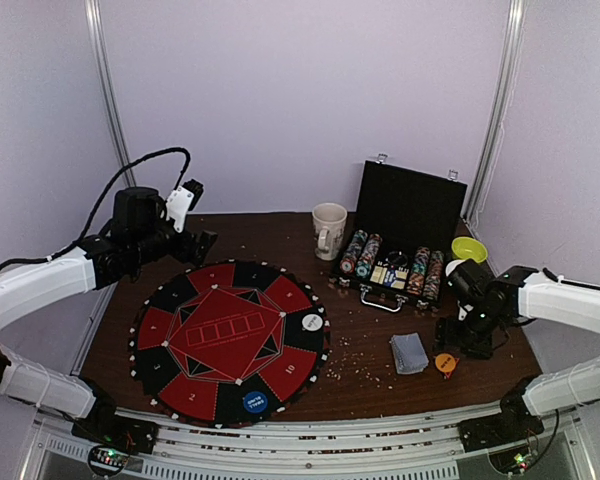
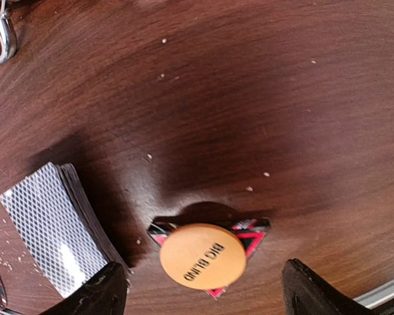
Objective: Distribute texas hold em gaming equipment
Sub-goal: Pick up the big blind button from the center of the board.
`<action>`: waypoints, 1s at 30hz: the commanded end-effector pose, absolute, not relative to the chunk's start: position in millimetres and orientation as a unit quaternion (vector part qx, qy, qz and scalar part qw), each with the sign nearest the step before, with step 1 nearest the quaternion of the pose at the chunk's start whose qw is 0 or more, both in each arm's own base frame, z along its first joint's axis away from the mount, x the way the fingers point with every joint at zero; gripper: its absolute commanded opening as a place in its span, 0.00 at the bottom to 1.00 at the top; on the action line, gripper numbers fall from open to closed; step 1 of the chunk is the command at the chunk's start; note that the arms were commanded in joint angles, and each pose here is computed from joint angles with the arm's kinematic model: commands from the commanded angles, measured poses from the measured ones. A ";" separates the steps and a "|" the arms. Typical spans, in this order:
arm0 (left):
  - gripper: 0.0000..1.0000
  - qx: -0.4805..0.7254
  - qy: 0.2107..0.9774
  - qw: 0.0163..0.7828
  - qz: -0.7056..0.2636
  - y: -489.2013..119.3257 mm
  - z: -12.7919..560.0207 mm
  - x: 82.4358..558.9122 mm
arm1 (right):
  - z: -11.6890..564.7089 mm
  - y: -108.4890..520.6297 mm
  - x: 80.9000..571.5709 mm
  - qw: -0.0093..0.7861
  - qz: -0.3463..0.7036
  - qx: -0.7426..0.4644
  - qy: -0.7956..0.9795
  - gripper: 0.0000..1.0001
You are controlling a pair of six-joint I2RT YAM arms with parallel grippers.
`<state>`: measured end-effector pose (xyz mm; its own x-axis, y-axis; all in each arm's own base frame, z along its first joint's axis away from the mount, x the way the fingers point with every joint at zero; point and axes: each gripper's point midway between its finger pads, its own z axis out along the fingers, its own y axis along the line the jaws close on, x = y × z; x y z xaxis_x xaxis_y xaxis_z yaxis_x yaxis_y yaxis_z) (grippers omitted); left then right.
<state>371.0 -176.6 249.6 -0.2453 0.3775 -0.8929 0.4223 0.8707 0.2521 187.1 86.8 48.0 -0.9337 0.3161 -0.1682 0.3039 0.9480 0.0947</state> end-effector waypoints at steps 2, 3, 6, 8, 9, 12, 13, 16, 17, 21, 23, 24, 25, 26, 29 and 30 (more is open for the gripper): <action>0.98 0.263 0.772 0.578 -0.040 -185.6 267.0 370.2 | 36.7 91.1 192.7 0.088 0.040 0.159 0.982 0.80; 0.98 0.264 0.772 0.577 -0.039 -185.6 266.4 370.1 | 34.5 88.8 191.3 0.086 0.033 0.159 0.983 0.78; 0.98 0.264 0.773 0.576 -0.039 -185.7 265.3 370.2 | 29.3 86.6 187.3 0.080 0.028 0.160 0.983 0.76; 0.98 0.264 0.773 0.576 -0.038 -185.3 265.4 370.8 | 25.4 85.2 183.5 0.075 0.027 0.162 0.984 0.75; 0.98 0.264 0.774 0.575 -0.038 -185.5 264.4 370.9 | 24.2 83.5 182.4 0.075 0.023 0.162 0.984 0.75; 0.98 0.265 0.773 0.575 -0.039 -186.3 264.3 370.6 | 20.8 80.5 179.7 0.074 0.017 0.164 0.984 0.73; 0.98 0.265 0.773 0.575 -0.039 -186.4 264.3 370.7 | 19.6 80.6 178.9 0.073 0.018 0.163 0.984 0.72; 0.98 0.266 0.773 0.574 -0.039 -186.4 263.8 370.9 | 17.5 80.2 176.8 0.068 0.015 0.160 0.985 0.70; 0.98 0.266 0.773 0.574 -0.038 -186.2 264.0 370.8 | 17.7 79.9 176.8 0.067 0.014 0.159 0.985 0.69; 0.98 0.266 0.773 0.574 -0.037 -185.7 263.6 370.8 | 16.3 77.8 174.0 0.066 0.011 0.158 0.985 0.66; 0.98 0.266 0.773 0.574 -0.037 -186.1 263.3 370.7 | 16.2 77.8 173.2 0.066 0.012 0.159 0.985 0.63; 0.98 0.266 0.774 0.574 -0.037 -185.7 263.1 371.0 | 16.8 78.0 173.2 0.067 0.013 0.160 0.985 0.62; 0.98 0.266 0.774 0.573 -0.037 -185.7 262.6 371.1 | 17.1 78.3 172.9 0.067 0.015 0.160 0.985 0.61; 0.98 0.266 0.773 0.574 -0.038 -186.1 263.3 370.8 | 17.6 78.5 172.9 0.068 0.017 0.161 0.984 0.60; 0.98 0.267 0.774 0.574 -0.037 -185.7 263.1 370.8 | 18.4 77.9 172.0 0.068 0.017 0.162 0.984 0.59; 0.98 0.266 0.774 0.574 -0.036 -185.6 263.1 371.1 | 18.1 77.5 171.4 0.068 0.016 0.162 0.984 0.59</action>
<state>368.8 -181.8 249.1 -0.2393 0.3765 -0.8950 0.4505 0.8596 0.2412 180.4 84.9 21.1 -0.9391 0.3130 -0.1419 0.3044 0.9492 0.0793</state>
